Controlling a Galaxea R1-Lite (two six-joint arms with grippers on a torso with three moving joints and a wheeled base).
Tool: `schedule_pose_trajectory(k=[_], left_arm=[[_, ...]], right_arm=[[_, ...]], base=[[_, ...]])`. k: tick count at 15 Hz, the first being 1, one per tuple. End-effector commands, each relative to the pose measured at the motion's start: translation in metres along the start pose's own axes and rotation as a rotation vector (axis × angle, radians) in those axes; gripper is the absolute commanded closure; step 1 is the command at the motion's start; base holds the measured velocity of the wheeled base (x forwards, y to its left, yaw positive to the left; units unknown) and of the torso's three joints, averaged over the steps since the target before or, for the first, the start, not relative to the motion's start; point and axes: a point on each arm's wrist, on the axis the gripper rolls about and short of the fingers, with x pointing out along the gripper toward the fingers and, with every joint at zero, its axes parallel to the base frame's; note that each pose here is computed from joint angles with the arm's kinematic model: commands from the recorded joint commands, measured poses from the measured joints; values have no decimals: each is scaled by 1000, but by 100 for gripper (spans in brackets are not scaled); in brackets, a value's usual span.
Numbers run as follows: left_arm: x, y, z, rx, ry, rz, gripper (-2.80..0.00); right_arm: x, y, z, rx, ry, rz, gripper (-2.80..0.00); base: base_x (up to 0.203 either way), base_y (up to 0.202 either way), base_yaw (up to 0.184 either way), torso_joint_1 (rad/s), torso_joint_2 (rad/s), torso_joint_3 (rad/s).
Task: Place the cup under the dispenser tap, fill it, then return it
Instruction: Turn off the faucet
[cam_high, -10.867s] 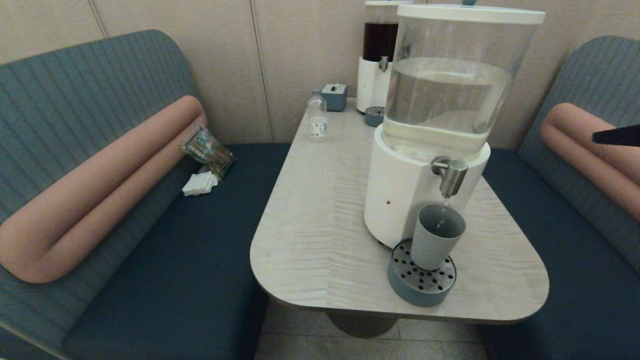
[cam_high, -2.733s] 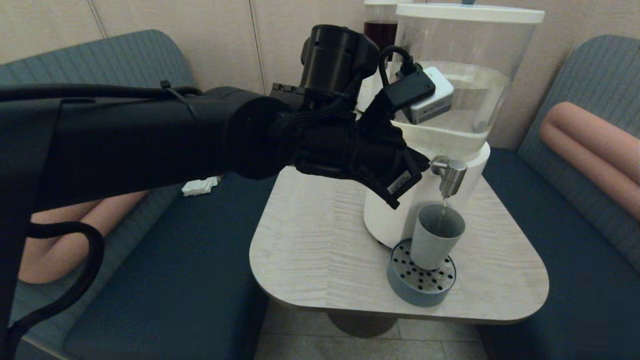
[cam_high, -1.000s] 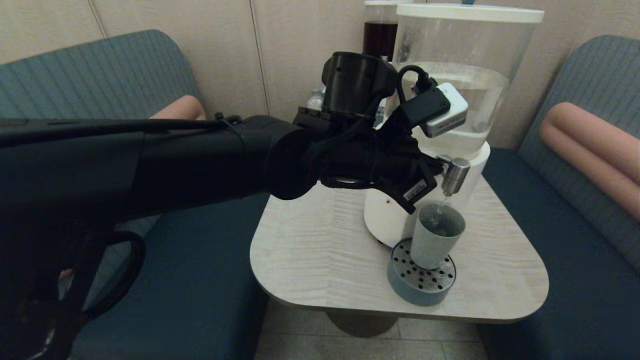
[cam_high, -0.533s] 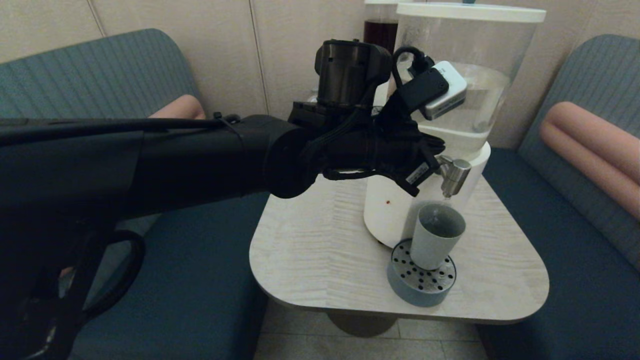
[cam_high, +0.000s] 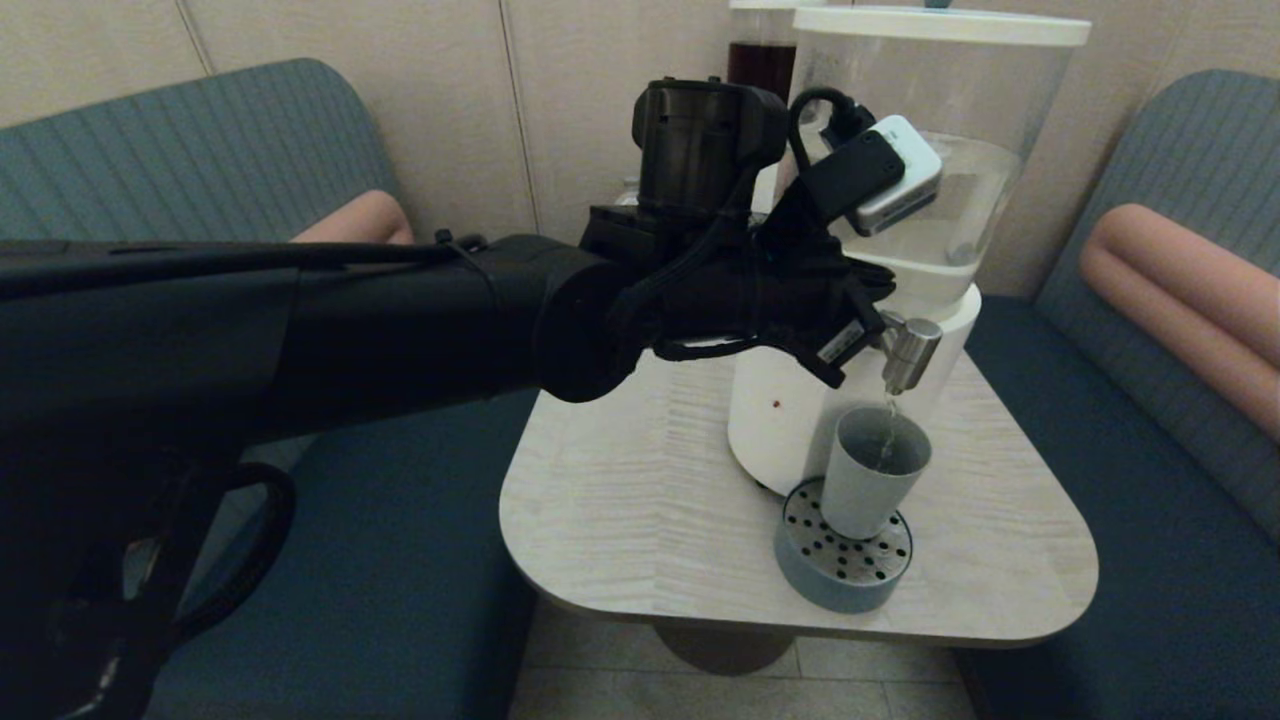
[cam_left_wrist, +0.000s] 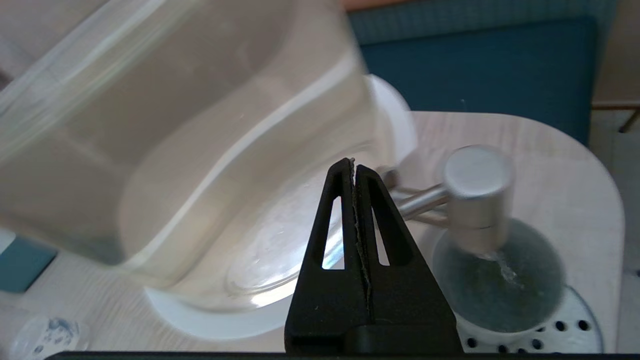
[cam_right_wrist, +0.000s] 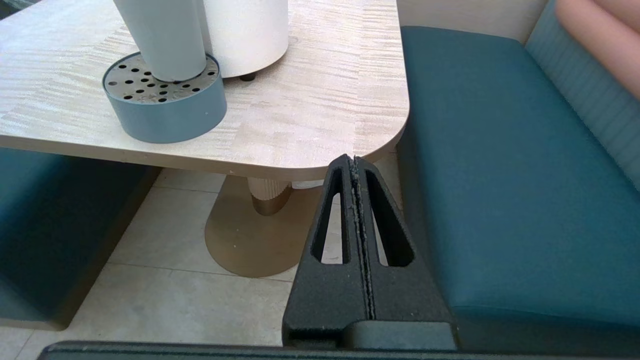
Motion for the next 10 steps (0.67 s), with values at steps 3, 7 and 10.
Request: schedule_pose_trajectory(k=[3,7,10], left_arm=[[-7,2,6,0,8,6,0],[-17,3,13,-54,22,0,0],[-25,2,17,-125,44,-15,0]], right_arm=[[1,0,-4,0,14,1,0],[1,0,-4,0,15,1,0],[1,0,-4,0,15,-1,0]], base=[[0,0,0,0,0,0],[0,0,0,0,0,0],[0,0,0,0,0,0]])
